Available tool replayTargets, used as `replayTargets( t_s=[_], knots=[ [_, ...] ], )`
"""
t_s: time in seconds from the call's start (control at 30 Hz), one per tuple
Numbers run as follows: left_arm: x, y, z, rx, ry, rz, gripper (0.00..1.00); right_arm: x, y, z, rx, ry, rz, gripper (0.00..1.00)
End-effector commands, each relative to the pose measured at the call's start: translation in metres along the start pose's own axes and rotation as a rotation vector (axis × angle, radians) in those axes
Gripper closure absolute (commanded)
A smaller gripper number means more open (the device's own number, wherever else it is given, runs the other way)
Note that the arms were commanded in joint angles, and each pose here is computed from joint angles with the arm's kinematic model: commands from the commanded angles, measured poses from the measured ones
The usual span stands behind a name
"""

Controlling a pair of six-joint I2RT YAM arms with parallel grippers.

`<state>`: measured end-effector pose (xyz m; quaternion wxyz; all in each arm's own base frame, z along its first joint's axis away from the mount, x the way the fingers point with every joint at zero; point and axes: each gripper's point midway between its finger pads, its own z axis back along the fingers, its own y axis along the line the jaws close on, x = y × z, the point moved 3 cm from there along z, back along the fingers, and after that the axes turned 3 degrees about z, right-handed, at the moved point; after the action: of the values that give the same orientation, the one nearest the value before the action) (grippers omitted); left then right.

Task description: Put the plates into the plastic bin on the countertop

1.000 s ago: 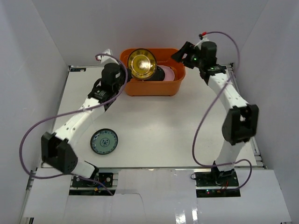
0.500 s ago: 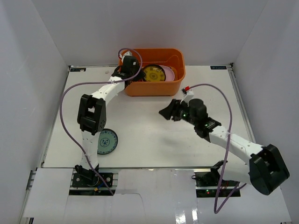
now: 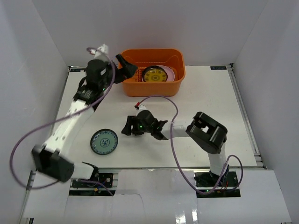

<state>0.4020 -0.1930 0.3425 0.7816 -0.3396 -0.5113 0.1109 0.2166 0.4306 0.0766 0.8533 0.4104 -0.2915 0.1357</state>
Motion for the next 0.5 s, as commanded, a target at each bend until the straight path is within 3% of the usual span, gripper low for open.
replayTargets(
  t_s=[0.0,0.03,0.1,0.2,0.23,0.27,0.3,0.4,0.47],
  knots=[
    [-0.014,-0.017,0.091,-0.145,-0.027,-0.082,0.02,-0.012,0.031,-0.03,0.077,0.032,-0.039,0.31],
    [-0.013,-0.022,0.127,-0.19,-0.067,-0.117,0.02,-0.032,0.034,-0.039,0.081,0.084,-0.039,0.33],
    [-0.044,0.004,0.145,-0.147,-0.021,-0.135,0.02,-0.039,0.048,-0.049,0.098,0.104,-0.026,0.35],
    [-0.07,0.034,0.187,-0.076,0.004,-0.198,0.02,-0.054,0.06,-0.063,0.132,0.147,-0.036,0.46],
    [-0.07,0.042,0.195,-0.041,-0.016,-0.206,0.02,-0.055,0.063,-0.065,0.155,0.155,-0.047,0.69],
    [-0.068,0.042,0.211,-0.047,-0.055,-0.22,0.02,-0.053,0.064,-0.069,0.153,0.153,-0.059,0.86],
    [-0.071,0.046,0.218,-0.035,-0.052,-0.223,0.02,-0.049,0.063,-0.069,0.148,0.143,-0.064,0.92],
    [-0.069,0.044,0.239,-0.061,-0.092,-0.229,0.02,-0.02,0.068,-0.059,0.165,0.086,-0.071,0.92],
    [-0.064,0.038,0.248,-0.083,-0.117,-0.234,0.02,0.032,0.087,-0.03,0.229,-0.045,-0.064,0.92]
  ],
)
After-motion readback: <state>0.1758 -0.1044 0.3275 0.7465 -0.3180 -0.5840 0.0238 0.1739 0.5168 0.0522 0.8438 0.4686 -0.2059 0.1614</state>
